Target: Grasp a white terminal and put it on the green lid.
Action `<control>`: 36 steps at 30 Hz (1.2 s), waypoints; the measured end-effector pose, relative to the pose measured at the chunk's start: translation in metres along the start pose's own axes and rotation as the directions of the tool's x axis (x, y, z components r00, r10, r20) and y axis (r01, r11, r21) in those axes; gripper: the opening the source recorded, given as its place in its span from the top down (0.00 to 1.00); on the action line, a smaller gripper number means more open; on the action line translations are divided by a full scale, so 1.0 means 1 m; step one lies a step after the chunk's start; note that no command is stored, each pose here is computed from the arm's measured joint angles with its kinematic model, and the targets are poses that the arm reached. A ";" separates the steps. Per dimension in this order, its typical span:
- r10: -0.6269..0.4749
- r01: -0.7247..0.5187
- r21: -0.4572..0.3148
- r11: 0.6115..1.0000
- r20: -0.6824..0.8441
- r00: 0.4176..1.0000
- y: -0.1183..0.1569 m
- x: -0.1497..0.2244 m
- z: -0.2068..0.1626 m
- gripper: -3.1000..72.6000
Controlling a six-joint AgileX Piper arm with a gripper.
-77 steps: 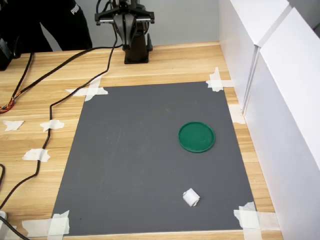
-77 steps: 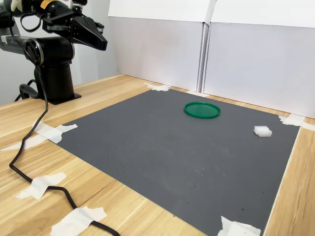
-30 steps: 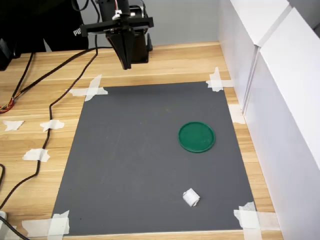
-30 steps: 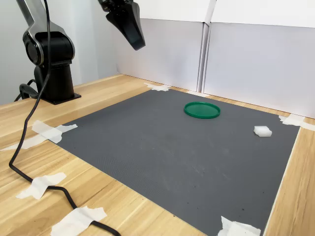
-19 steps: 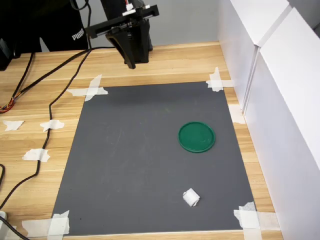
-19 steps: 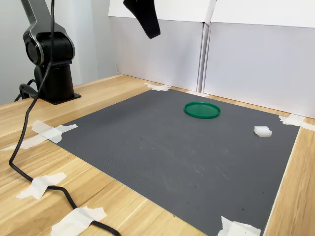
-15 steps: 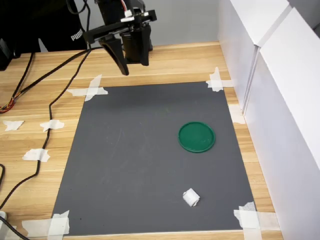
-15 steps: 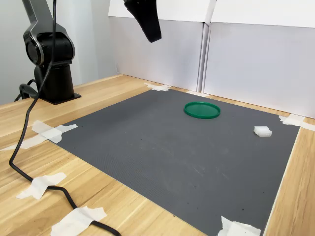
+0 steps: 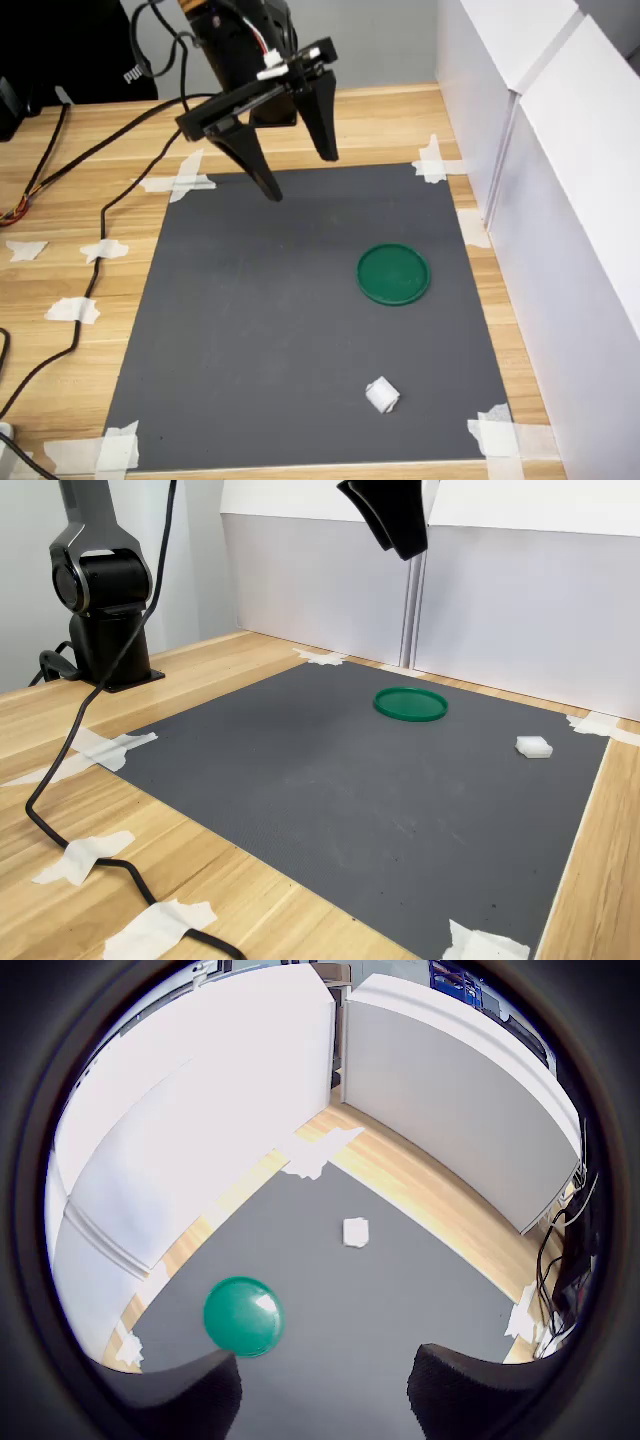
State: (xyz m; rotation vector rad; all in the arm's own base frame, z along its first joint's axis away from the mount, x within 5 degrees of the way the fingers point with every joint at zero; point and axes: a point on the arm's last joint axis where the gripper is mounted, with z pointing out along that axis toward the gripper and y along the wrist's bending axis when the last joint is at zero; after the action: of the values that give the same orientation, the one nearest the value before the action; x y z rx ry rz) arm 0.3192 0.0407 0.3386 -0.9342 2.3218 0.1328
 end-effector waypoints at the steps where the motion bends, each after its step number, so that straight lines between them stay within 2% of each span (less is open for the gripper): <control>1: -0.010 0.010 0.001 1.000 -0.004 1.000 -0.001 -0.003 0.004 0.02; 6: -0.067 0.067 -0.015 0.998 -0.031 0.997 0.000 -0.024 0.034 0.03; 16: -0.080 0.079 -0.019 0.997 -0.039 0.996 -0.005 -0.062 0.083 0.03; 21: -0.069 0.069 -0.005 0.998 -0.037 0.997 -0.014 -0.067 0.107 0.03; 28: -0.073 0.071 -0.024 0.997 -0.080 0.994 -0.018 -0.057 0.146 0.03; 36: -0.185 0.180 -0.055 0.982 -0.100 0.978 -0.005 -0.056 0.172 0.03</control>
State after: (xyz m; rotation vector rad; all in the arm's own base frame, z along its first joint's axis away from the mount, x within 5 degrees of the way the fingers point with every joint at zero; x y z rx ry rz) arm 0.4421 0.1232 0.2349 -1.1979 2.3217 0.0623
